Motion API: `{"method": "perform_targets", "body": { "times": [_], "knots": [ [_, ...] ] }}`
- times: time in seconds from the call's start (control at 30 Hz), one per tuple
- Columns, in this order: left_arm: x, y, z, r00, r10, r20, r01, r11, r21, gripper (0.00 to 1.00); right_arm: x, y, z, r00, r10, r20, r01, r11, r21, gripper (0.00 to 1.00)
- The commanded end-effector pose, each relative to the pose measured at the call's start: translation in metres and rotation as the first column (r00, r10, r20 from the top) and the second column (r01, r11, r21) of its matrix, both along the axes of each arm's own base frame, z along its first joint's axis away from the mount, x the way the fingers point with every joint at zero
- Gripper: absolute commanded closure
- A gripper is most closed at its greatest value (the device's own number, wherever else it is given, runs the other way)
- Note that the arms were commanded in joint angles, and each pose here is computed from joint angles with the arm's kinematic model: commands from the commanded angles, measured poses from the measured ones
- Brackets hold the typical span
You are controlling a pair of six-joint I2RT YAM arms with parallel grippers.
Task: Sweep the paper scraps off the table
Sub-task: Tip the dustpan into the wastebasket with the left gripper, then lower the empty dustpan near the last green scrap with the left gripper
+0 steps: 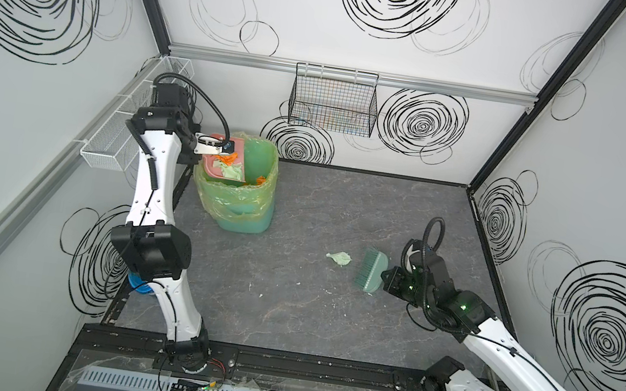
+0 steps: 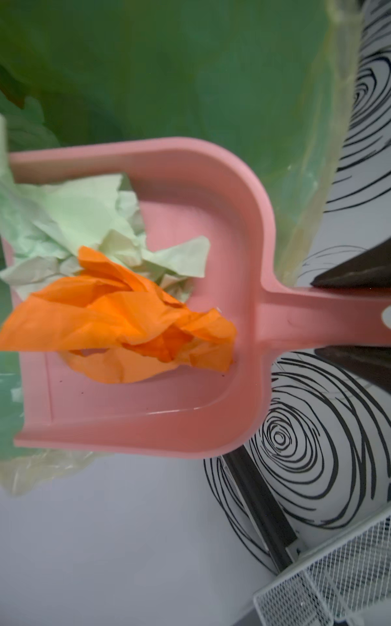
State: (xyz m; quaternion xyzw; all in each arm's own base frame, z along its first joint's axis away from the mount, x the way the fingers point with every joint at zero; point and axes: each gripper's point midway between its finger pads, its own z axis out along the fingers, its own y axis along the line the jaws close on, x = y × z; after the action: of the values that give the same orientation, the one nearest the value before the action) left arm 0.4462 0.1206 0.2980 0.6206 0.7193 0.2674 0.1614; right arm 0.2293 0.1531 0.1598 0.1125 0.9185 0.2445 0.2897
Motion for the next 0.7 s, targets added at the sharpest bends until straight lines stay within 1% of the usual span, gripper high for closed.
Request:
{"method": "perform_targets", "body": {
  "times": [0.0,0.07,0.2,0.4,0.5,0.6,0.67],
  "knots": [
    [0.007,0.025,0.035,0.994,-0.013,0.105,-0.015,0.965,0.262,1.0,0.002,-0.001,0.001,1.0,-0.015,0.024,0.014,1.0,0.009,1.0],
    [0.007,0.023,0.043,0.991,-0.03,0.127,-0.008,0.957,0.29,1.0,0.001,-0.002,-0.001,1.0,-0.016,0.023,0.016,1.0,0.003,1.0],
    [0.007,0.016,0.068,0.981,-0.046,0.186,-0.011,0.954,0.299,1.0,0.002,-0.001,-0.003,1.0,-0.007,0.025,0.007,1.0,0.004,1.0],
    [-0.007,-0.003,0.106,0.952,-0.098,0.291,0.018,0.964,0.264,1.0,0.002,0.001,-0.005,1.0,0.004,0.018,-0.004,1.0,-0.005,1.0],
    [-0.023,-0.018,0.129,0.927,-0.126,0.353,0.057,0.978,0.202,1.0,0.001,0.0,-0.005,1.0,0.003,0.018,-0.003,1.0,-0.006,1.0],
    [-0.05,-0.042,0.148,0.913,-0.137,0.384,0.114,0.99,0.082,1.0,0.001,-0.002,-0.005,1.0,-0.001,0.022,0.001,1.0,-0.014,1.0],
    [-0.073,-0.065,0.153,0.91,-0.152,0.387,0.172,0.985,-0.017,1.0,0.002,-0.003,-0.005,1.0,-0.002,0.023,0.002,1.0,-0.024,1.0]
  ]
}}
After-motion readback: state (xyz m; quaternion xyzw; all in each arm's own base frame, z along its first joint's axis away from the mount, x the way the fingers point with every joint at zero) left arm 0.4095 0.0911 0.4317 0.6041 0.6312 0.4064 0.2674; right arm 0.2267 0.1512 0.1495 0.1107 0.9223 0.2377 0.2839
